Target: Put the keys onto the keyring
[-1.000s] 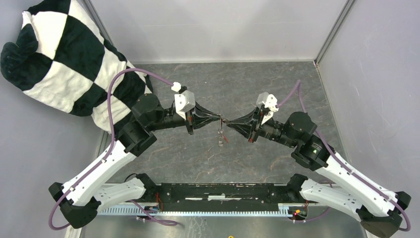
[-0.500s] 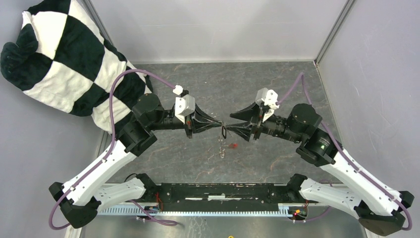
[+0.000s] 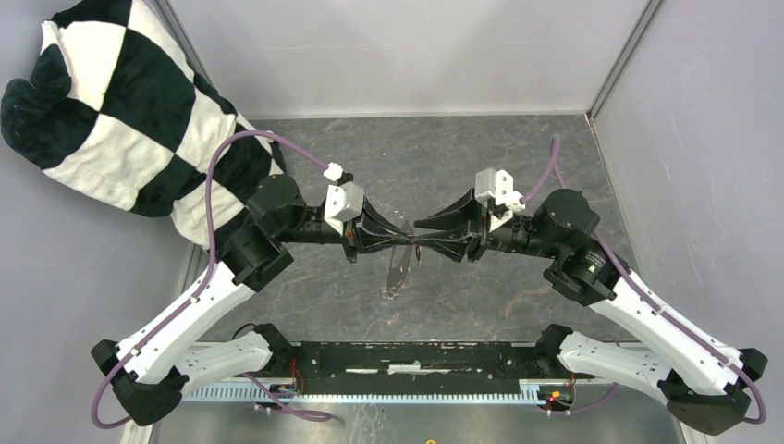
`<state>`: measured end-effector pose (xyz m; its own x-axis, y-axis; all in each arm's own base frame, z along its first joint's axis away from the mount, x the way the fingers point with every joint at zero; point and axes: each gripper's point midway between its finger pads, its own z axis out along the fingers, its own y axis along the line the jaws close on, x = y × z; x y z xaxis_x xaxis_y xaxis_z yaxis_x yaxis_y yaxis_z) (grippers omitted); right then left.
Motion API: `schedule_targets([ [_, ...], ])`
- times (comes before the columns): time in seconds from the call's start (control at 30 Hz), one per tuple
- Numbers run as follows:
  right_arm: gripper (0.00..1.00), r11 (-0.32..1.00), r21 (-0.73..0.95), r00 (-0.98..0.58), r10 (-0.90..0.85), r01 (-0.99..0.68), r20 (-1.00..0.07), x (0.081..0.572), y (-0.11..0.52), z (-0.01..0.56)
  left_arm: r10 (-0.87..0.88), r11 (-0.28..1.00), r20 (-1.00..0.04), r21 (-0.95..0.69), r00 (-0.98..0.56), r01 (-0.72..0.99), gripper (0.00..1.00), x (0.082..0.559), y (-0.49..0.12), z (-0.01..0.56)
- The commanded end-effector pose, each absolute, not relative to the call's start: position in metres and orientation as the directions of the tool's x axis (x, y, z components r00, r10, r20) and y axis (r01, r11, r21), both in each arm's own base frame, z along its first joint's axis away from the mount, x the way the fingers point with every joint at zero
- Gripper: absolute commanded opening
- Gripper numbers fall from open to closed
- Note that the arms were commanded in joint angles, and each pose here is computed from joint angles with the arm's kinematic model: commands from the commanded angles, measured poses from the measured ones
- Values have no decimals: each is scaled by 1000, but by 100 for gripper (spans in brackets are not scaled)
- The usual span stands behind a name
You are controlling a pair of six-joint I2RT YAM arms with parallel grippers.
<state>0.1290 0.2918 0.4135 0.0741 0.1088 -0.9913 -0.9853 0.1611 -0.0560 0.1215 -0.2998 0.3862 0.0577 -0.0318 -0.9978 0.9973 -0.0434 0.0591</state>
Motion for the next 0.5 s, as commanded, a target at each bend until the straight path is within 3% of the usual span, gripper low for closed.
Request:
schedule_targets([
  [0.0,35,124,-74,91,138,-990,-986,124,295,420,-82,-67,-986,149,144,987,2,113,-295,408],
  [0.23,29,173,-62,82,111,-983,-990,132,291,410,-85,-74,-986,153,146,985,2,111,-295,410],
  [0.33,17,178,-50,70,104,-983,-992,132,291,406,-84,-80,-985,154,148,985,2,110,-295,409],
  [0.47,27,160,-29,42,76,-987,-996,130,293,397,-87,-77,-985,159,152,984,2,111,-295,411],
])
